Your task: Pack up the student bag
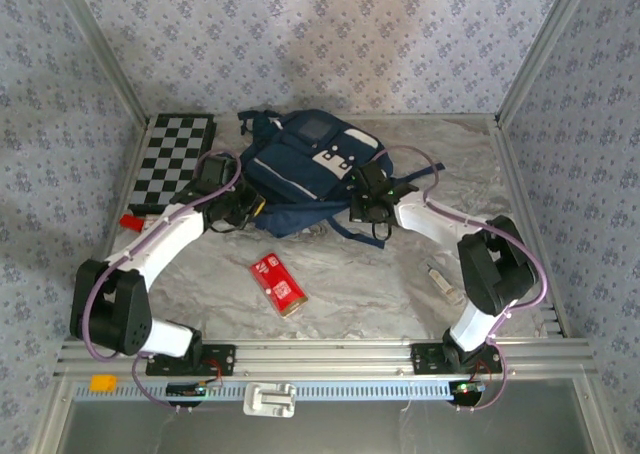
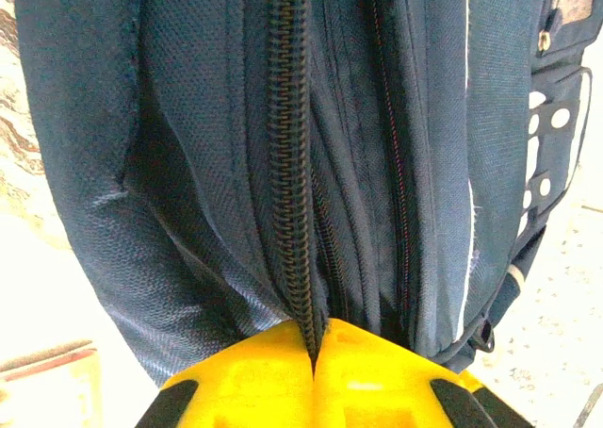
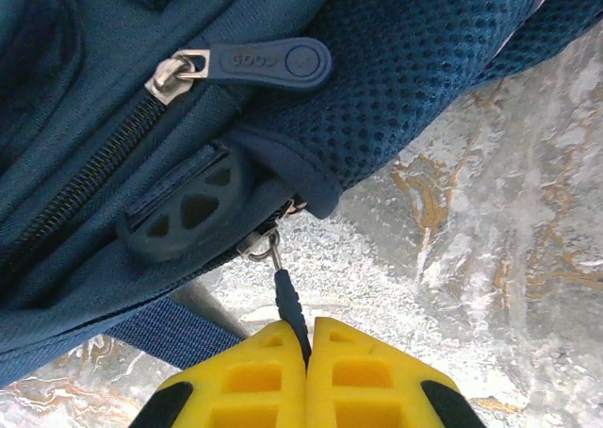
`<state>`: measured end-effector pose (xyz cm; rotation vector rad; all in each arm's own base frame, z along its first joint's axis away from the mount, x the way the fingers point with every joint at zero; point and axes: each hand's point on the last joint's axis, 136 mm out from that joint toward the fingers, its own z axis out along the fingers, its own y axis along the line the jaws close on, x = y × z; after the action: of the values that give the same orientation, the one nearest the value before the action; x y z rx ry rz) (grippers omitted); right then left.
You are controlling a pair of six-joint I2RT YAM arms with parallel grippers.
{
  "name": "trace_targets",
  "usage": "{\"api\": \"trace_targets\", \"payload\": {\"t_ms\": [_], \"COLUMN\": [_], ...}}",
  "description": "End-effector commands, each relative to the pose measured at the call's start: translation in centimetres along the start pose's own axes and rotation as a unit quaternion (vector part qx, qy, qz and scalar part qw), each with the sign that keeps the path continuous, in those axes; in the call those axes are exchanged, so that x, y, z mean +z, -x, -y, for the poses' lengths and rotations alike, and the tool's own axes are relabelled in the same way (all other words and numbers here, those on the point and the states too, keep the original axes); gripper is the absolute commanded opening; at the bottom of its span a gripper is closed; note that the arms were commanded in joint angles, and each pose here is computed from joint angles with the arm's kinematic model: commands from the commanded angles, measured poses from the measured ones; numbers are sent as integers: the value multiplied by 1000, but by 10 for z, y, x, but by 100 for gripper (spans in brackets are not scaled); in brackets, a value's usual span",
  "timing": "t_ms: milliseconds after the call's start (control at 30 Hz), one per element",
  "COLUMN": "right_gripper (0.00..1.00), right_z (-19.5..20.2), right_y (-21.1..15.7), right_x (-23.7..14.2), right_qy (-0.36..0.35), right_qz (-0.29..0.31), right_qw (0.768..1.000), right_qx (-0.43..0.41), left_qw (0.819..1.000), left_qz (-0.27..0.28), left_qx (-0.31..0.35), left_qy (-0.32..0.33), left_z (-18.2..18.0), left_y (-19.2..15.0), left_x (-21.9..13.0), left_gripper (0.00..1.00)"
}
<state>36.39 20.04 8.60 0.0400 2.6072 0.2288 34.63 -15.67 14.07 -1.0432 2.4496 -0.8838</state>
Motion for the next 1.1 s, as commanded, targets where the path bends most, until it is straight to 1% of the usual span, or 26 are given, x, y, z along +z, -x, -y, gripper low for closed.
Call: {"api": "trace_targets", "payload": {"t_ms": [0,100,133,233,267,333,367,400,467,533,733,833,967,1067], "right_gripper": [0,0,5,27,32,39,41,43,46,48,48,48,47,46], "right_z": [11,-11,-16,-24,-26,-37,-37,-46,-51,-55,-51,-49,-45,-38], "right_y": [-1,-5,-6,-7,-8,-3,-4,12,26,37,51,56,64,71], "right_x": [4,-9,-15,-30,-30,-31,-28,-34,-36,-34,-14,-5,6,11], "right_qy": [-32,-6,3,35,49,90,90,102,107,111,104,96,81,72], "right_qz": [-13,-15,-16,-19,-24,-37,-46,-32,-22,-26,-49,-53,-62,-58], "right_qw": [999,999,999,999,998,995,993,992,991,990,986,987,987,986], "right_qx": [-9,-29,-32,-11,7,29,52,62,76,88,118,121,122,138], "left_qw": [999,998,998,995,994,992,992,991,989,988,987,985,984,985], "left_qz": [31,31,28,8,3,-2,-4,-5,-13,-23,-55,-62,-66,-71], "left_qx": [28,45,53,79,86,95,99,105,120,129,147,160,163,159], "left_qy": [-19,-17,-19,-62,-71,-77,-80,-81,-86,-76,-42,-31,1,9], "left_z": [15,16,17,34,39,48,52,57,67,69,55,45,20,6], "left_y": [24,25,24,14,11,1,-5,-13,-28,-40,-69,-76,-79,-83], "left_x": [-8,-12,-14,-21,-23,-25,-24,-20,-14,-3,29,37,44,47], "left_gripper": [0,1,7,32,36,40,40,41,43,43,41,40,32,28]}}
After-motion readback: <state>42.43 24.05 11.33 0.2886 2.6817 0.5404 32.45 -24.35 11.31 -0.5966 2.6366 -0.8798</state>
